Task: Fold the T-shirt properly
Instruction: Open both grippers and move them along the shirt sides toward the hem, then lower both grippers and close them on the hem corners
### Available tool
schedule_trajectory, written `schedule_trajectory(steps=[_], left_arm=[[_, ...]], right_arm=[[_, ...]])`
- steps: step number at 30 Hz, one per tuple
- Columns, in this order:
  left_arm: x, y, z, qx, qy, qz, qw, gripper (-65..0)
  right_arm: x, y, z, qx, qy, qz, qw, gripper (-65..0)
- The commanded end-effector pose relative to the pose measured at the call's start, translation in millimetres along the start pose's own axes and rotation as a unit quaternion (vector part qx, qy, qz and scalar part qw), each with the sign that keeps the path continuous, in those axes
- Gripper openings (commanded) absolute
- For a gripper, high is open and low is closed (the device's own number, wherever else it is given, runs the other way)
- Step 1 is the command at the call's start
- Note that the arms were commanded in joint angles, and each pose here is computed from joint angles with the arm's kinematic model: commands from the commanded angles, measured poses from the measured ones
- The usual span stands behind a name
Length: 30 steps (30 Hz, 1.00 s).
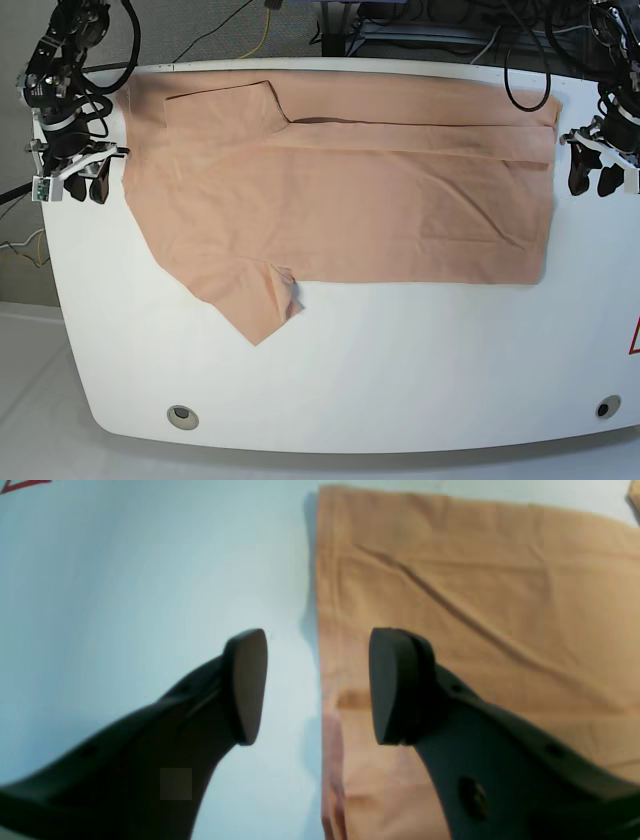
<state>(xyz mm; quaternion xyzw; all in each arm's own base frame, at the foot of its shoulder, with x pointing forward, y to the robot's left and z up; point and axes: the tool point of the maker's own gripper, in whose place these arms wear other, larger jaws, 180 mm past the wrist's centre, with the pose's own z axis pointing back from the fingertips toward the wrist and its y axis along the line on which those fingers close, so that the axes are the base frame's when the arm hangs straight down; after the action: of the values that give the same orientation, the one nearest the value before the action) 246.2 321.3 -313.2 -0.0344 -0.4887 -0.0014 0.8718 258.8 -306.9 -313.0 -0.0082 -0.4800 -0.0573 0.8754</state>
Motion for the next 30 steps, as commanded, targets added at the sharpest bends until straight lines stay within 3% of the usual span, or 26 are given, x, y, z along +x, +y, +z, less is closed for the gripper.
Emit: schedule_trajectory(steps=[1,10,18,20,30], left_arm=[[37.3,-4.4,-3.1,-0.006,-0.053,-0.012,0.999,-34.8],[60.1,-24.2,-15.5,-0.022,-0.088,-0.010,0.996,-36.5],[64.0,-35.7,-27.5,-0.034,-0.097,0.001,0.995,-37.9],[52.9,-28.2,-39.5,-0.033,-0.082,0.017,0.996,-38.2],[25.2,-23.3,-108.8,-0.051,-0.008,0.036,0.998,-36.9]], right_arm=[[28.2,7.4,-9.1,0.016,-0.035,0.012,0.9992,-43.6],[53.9,30.8,-48.7,0.050,-0.051,0.003,0.9975,-43.4],[53.5,35.5,-85.5,0.064,-0.031,-0.021,0.9972,-43.5],[41.3,25.9,-100.5,0.061,-0.009,-0.048,0.9970,-43.3],[45.7,26.8,-138.4,0.071,0.012,-0.088,0.9935,-43.3]])
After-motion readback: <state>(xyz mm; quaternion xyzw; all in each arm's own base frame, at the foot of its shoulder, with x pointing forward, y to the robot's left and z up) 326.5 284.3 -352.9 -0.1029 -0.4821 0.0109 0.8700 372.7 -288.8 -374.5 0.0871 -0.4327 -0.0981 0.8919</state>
